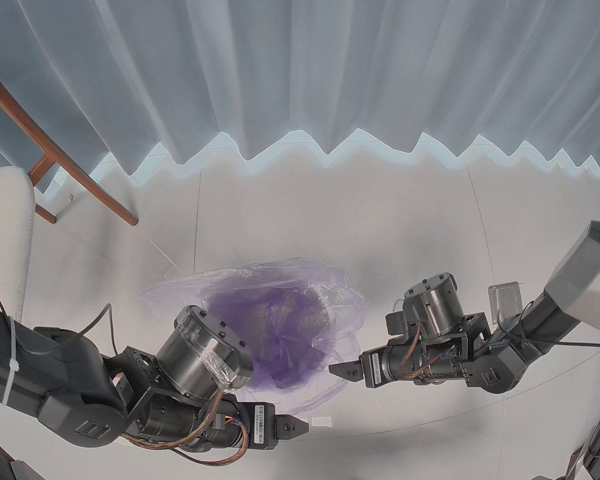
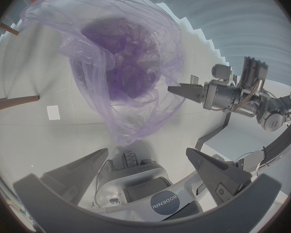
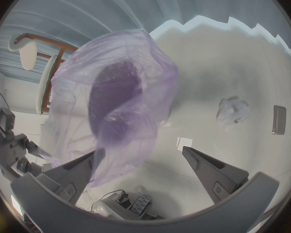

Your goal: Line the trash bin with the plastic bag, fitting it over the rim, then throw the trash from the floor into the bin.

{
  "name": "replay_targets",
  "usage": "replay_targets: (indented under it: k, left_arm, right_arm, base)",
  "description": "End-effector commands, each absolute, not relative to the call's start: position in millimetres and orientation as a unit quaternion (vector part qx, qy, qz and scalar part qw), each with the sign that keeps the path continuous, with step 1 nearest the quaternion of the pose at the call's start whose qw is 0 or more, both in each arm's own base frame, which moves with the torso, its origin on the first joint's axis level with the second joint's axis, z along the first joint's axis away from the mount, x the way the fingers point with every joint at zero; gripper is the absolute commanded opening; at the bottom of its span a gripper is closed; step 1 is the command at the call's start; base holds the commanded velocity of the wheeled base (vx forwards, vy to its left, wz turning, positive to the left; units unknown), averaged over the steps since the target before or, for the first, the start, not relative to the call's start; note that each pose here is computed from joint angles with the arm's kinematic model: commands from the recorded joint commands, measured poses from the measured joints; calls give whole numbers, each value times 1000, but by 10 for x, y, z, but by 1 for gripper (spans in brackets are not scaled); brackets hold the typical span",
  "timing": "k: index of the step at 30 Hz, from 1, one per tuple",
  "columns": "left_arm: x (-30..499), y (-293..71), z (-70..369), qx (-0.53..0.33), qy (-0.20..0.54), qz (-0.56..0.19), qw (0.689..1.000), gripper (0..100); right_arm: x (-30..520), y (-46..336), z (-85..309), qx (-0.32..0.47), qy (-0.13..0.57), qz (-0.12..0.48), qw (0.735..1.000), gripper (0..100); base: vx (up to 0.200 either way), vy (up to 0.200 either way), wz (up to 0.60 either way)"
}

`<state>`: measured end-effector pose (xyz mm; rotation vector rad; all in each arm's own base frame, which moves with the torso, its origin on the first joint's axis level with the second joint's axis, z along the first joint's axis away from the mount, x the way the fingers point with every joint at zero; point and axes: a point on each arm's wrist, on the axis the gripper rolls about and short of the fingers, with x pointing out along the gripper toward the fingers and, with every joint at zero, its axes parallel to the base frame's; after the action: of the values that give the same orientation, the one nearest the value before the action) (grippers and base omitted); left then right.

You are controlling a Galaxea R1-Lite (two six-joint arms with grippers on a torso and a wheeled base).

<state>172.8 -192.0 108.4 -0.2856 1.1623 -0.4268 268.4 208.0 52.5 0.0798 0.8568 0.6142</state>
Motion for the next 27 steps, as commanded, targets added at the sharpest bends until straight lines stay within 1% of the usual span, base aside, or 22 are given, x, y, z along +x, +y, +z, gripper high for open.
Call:
replay_targets:
  k: [1,10,14,17,18,19,23,25,26,27]
  left_arm:
    - [1708,-1896,1091,-134,543,-199,805,100]
    - [1709,-1879,1112,-137,539,-200,807,100]
    - [1709,-1879,1119,-138,539,-200,807,100]
    - [1706,-1876,1119,-138,538,-200,807,100]
    - [1705,-1876,1119,-138,539,-200,807,100]
    - [1702,-1872,1131,-139,537,-201,808,100]
    - [1702,-1872,1131,-139,537,-201,807,100]
    - [1703,-1873,1132,-139,536,-201,808,100]
    - [1703,-1873,1132,-139,536,-201,808,100]
    - [1703,-1873,1132,-139,536,-201,808,100]
  right_arm:
    - [2593,1843,219,32,438,267,858,100]
    - [2413,1313,-20,-3,452,234,861,100]
    - [2307,1202,-68,2,461,223,859,100]
    - [2400,1219,73,33,409,226,884,100]
    - [2407,1222,83,36,406,226,885,100]
    - [2458,1252,249,72,370,226,898,100]
    - [2536,1321,617,144,316,238,907,100]
    - [2585,1351,805,165,286,245,912,100]
    - [2585,1351,805,165,286,245,912,100]
    - [2618,1395,981,177,262,258,913,100]
  base:
    - [0,0,0]
    - [0,0,0]
    - [0,0,0]
    - [0,0,0]
    - [0,0,0]
    - [0,0,0]
    - [0,0,0]
    - [0,0,0]
    - [0,0,0]
    - [0,0,0]
